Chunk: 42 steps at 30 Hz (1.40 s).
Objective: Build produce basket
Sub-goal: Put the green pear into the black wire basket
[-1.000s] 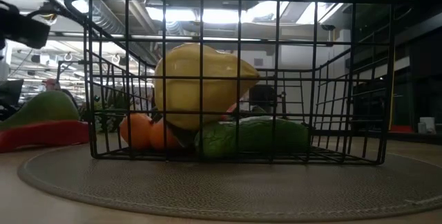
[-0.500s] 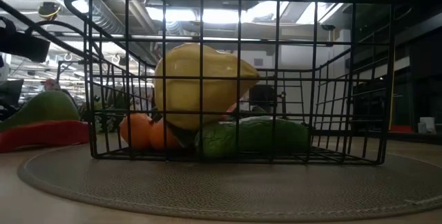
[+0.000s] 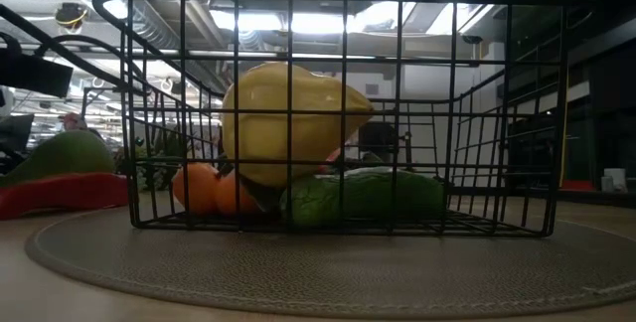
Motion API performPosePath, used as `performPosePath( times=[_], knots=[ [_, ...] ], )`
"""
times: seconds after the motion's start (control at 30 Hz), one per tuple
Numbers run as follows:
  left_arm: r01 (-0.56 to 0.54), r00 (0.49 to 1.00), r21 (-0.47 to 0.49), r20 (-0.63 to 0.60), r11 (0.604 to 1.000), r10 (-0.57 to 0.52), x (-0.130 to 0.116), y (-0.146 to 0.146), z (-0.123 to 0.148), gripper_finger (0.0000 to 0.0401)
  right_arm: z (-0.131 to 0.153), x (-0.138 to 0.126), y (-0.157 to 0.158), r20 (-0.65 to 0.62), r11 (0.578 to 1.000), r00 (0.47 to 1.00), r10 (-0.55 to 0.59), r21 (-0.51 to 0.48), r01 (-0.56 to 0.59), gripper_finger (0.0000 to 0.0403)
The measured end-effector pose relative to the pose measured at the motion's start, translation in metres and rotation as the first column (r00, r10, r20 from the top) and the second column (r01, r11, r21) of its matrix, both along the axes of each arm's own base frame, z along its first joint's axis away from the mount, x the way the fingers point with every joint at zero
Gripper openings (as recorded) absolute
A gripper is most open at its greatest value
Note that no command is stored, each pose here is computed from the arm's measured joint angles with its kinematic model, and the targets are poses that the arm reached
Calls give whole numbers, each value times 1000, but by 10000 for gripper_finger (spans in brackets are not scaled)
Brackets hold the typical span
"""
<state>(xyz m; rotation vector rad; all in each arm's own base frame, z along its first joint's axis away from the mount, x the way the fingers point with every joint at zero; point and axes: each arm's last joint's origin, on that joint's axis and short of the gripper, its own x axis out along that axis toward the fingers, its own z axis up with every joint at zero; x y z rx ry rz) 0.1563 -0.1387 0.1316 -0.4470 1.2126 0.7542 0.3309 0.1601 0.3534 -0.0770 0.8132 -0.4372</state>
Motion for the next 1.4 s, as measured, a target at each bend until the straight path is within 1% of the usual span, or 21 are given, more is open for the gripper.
performPosePath(
  times=[0.43,0.57,0.67,0.77,0.87,1.0,1.13,1.23,1.4],
  knots=[
    [-32,999,-7,11,999,32,0,0,0,86,-1,-2,-1,-22,1000,1000,0,-11,-1,204],
    [-32,999,-8,12,999,32,0,0,0,82,-2,-2,0,-36,1000,999,11,6,-11,204],
    [-33,999,-12,15,999,33,1,-1,-1,58,-2,-2,0,-36,1000,999,11,6,-11,204],
    [-32,999,-24,27,999,33,2,-2,-1,15,-2,-2,0,-37,1000,999,11,7,-11,204],
    [-34,999,-34,37,999,35,3,-2,-1,6,-2,-3,1,-36,1000,999,17,6,-16,204],
    [-80,995,-47,51,996,83,4,-3,1,2,-2,-5,5,-37,1000,999,26,6,-26,204],
    [-81,994,-80,73,993,87,7,-7,15,1,-2,-7,6,-53,999,998,33,-3,-34,204],
    [-79,993,-93,83,992,87,9,-8,28,1,-4,-11,5,-83,1000,996,15,-10,-16,204],
    [-78,991,-107,98,991,88,15,-14,56,0,-7,-20,1,-117,997,990,-80,3,81,204]
  ],
)
